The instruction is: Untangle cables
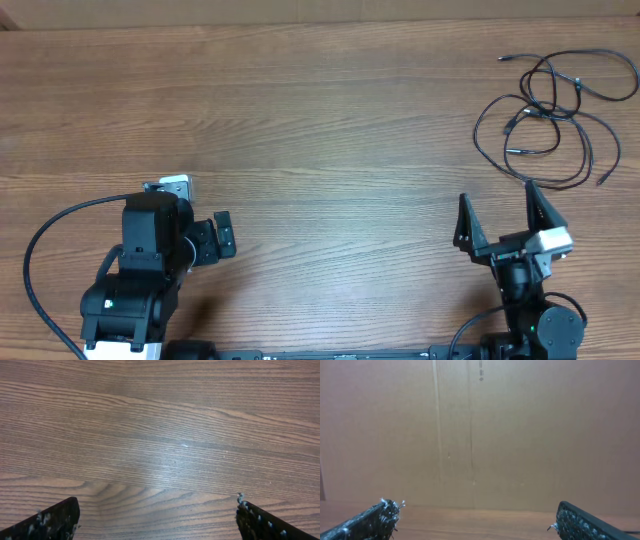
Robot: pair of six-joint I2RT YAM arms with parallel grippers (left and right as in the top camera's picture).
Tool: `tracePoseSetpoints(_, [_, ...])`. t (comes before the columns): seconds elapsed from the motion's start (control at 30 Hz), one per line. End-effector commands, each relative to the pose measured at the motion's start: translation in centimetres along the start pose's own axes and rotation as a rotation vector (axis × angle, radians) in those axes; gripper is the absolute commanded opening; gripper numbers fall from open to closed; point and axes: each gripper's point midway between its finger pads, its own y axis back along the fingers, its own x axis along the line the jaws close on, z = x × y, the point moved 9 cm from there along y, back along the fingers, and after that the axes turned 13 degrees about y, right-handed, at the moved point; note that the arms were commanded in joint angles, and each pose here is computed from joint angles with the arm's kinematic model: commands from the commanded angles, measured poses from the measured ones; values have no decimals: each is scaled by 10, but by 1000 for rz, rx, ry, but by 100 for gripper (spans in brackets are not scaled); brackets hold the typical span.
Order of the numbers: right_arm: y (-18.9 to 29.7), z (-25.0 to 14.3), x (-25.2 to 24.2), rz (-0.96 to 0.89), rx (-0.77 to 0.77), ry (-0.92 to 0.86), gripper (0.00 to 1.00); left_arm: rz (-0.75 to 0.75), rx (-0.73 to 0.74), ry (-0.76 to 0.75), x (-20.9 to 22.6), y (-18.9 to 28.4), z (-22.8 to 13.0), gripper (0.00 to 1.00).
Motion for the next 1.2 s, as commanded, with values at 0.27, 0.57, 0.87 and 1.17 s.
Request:
tracePoseSetpoints(0.27, [3,-27,3,6,95,114,100,12,-2,20,2,-1,0,100])
tracePoseSetpoints(0.57, [11,-62,8,52,323,103,100,12,-2,20,2,-1,0,100])
tracePoseSetpoints(0.87, [11,-62,8,49,321,82,100,12,-2,20,2,-1,0,100])
tracePoseSetpoints(1.17, [11,-62,8,49,321,82,100,12,-2,20,2,-1,0,100])
